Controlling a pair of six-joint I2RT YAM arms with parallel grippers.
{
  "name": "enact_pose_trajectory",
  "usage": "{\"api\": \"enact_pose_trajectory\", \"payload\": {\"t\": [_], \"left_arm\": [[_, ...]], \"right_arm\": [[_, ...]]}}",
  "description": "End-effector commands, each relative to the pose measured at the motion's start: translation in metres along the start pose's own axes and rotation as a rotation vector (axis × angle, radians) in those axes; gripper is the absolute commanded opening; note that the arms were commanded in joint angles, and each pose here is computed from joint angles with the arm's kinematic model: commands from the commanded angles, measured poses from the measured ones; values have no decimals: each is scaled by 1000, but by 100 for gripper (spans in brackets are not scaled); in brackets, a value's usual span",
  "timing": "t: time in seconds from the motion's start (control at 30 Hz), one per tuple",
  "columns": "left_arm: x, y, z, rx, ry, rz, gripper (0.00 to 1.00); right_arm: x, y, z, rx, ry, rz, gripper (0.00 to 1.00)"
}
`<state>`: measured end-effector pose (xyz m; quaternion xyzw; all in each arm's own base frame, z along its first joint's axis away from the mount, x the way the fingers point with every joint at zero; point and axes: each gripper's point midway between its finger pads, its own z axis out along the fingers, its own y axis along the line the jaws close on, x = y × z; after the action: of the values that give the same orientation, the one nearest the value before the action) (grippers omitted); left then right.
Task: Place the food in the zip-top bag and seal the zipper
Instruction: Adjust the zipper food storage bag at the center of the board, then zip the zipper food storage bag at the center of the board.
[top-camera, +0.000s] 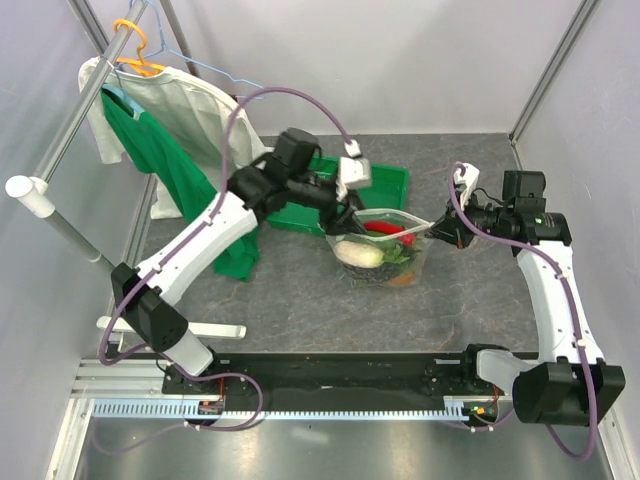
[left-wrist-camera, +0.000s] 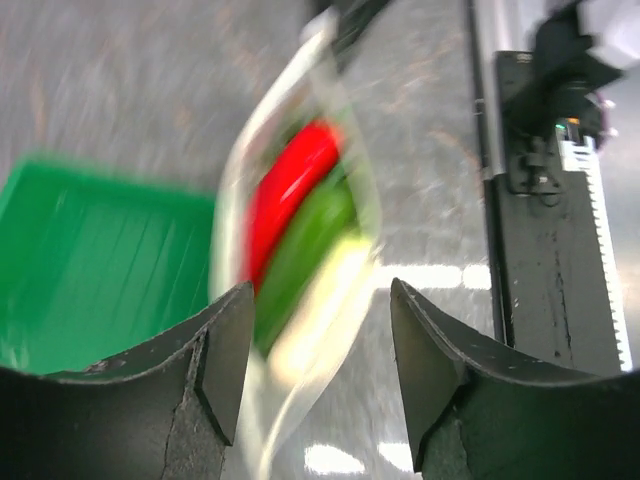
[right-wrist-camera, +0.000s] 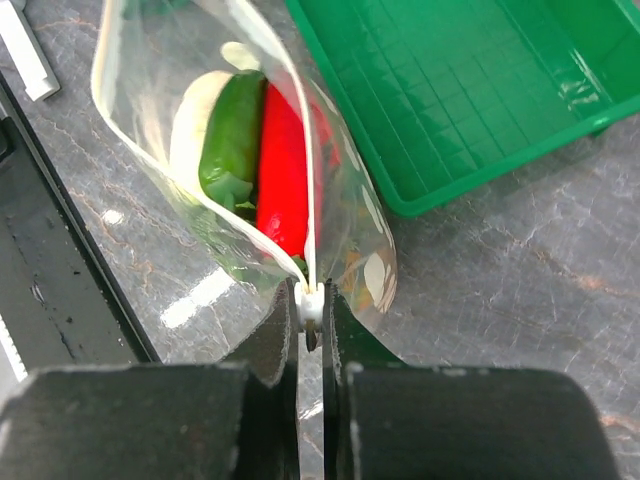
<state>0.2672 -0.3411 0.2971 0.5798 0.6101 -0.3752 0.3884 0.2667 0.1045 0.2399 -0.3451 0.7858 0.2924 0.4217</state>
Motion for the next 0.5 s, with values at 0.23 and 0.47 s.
{"api": "enact_pose_trajectory", "payload": {"t": [0.23,0.47], "left_arm": [[-54,-31,92,22,-121,293,81],[-54,-14,122,-41,-140,363,81]], "right_arm": [[-11,17,0,-78,-93,-147,0],[1,22,-2,-77,-77,-205,0]]}}
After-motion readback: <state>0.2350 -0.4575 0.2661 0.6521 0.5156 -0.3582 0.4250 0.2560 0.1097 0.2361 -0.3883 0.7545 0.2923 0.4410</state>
